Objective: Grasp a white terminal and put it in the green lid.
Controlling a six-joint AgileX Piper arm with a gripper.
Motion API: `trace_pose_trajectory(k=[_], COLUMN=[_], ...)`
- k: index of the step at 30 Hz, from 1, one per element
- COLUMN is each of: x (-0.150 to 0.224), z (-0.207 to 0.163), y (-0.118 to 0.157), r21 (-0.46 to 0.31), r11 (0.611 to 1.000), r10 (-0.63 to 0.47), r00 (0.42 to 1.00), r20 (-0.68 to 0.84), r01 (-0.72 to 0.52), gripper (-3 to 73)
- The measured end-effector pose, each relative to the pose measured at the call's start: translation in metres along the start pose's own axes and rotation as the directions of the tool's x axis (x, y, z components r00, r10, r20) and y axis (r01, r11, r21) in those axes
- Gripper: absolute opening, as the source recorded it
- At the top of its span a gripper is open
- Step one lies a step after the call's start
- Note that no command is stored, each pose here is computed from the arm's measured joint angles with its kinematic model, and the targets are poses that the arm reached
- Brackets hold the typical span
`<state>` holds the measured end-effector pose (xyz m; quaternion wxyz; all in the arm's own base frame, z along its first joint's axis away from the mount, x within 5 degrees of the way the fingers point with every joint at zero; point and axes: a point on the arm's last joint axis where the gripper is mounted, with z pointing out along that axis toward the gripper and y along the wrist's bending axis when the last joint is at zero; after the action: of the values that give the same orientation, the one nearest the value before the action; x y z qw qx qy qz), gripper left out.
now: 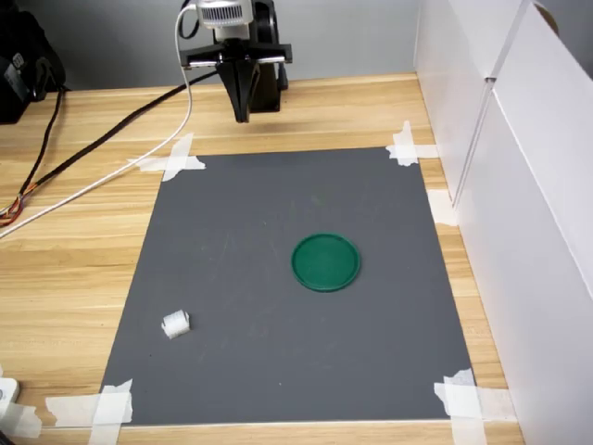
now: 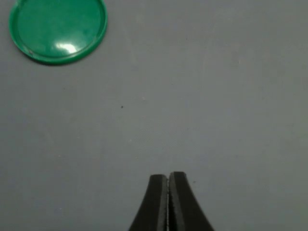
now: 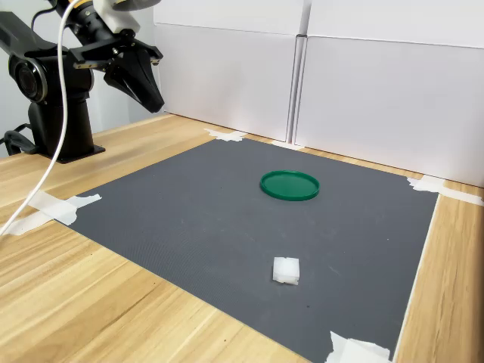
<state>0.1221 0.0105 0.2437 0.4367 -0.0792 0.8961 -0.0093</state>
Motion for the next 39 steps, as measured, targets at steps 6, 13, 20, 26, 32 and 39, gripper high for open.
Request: trace_pose_trajectory(k=[6, 13, 20, 26, 32, 39], x=[-0.04, -0.082, -0.111, -0.123, -0.137, -0.153], z=[0.028, 0.059, 0.083, 0.108, 0.125, 0.15], y=[-0.004, -0.014, -0.043, -0.069, -0.097, -0.107], r21=[-0.008, 0.009, 0.0, -0.078, -0.109, -0.232], r11=[0.998, 0.957, 0.944, 0.894, 0.89, 0.86], r10=[-0.07, -0.278, -0.318, -0.443, -0.454, -0.51], r00=[0.985, 0.93, 0.907, 0.846, 0.834, 0.783], r20=[-0.16, -0.241, -0.276, -0.296, -0.313, -0.355], r01=[0.07, 0.289, 0.331, 0.441, 0.443, 0.455], gripper=[-2.1, -2.1, -2.1, -2.1, -2.1, 4.0])
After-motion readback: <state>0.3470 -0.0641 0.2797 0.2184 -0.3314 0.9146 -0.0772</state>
